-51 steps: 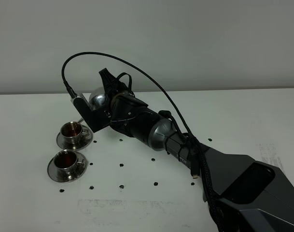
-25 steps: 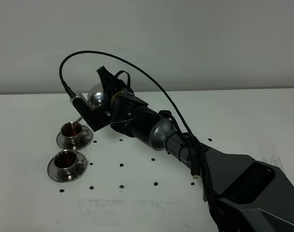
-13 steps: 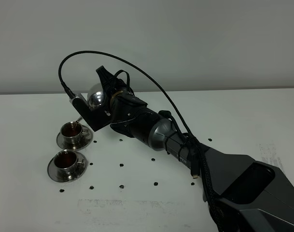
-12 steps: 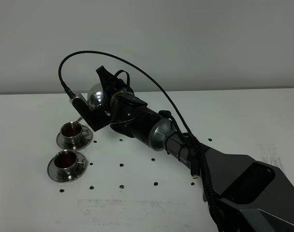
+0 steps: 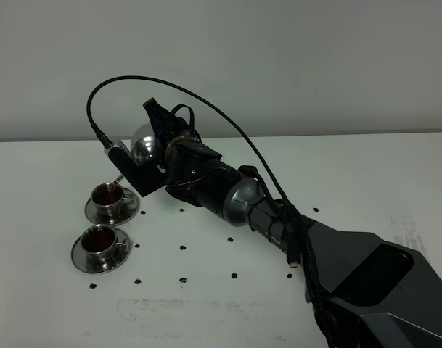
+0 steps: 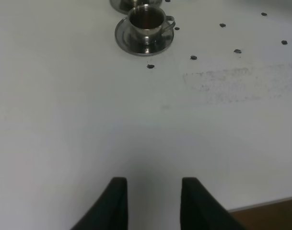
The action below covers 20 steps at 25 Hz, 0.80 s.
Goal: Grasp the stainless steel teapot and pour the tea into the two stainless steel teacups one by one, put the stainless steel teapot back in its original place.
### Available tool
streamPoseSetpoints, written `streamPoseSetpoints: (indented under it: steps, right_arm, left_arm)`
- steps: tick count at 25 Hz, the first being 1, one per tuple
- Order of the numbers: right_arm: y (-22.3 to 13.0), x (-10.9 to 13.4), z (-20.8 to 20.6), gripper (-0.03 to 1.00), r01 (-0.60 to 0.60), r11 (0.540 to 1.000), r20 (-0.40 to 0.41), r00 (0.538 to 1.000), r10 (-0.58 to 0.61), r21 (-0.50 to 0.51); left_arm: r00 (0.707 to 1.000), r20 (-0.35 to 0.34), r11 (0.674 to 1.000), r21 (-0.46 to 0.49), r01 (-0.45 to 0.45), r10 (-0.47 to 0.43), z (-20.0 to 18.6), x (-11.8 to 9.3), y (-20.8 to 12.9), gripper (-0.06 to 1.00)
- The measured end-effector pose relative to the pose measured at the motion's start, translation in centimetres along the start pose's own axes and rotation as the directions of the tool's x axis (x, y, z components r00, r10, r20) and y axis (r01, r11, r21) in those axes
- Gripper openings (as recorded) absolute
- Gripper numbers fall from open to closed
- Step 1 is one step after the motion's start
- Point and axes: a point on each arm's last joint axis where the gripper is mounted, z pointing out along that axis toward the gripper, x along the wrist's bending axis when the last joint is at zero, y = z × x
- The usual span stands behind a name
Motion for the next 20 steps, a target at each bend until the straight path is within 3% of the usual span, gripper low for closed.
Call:
streamPoseSetpoints:
  steps: [20]
  right_arm:
    - [0.02, -0.04, -0.01, 0.19, 0.003, 1.000, 0.004, 1.000, -0.003, -0.001]
  left_arm:
    - [1.000, 0.000, 1.000, 0.000, 0.000, 0.000, 0.00, 0.00, 0.00, 0.30]
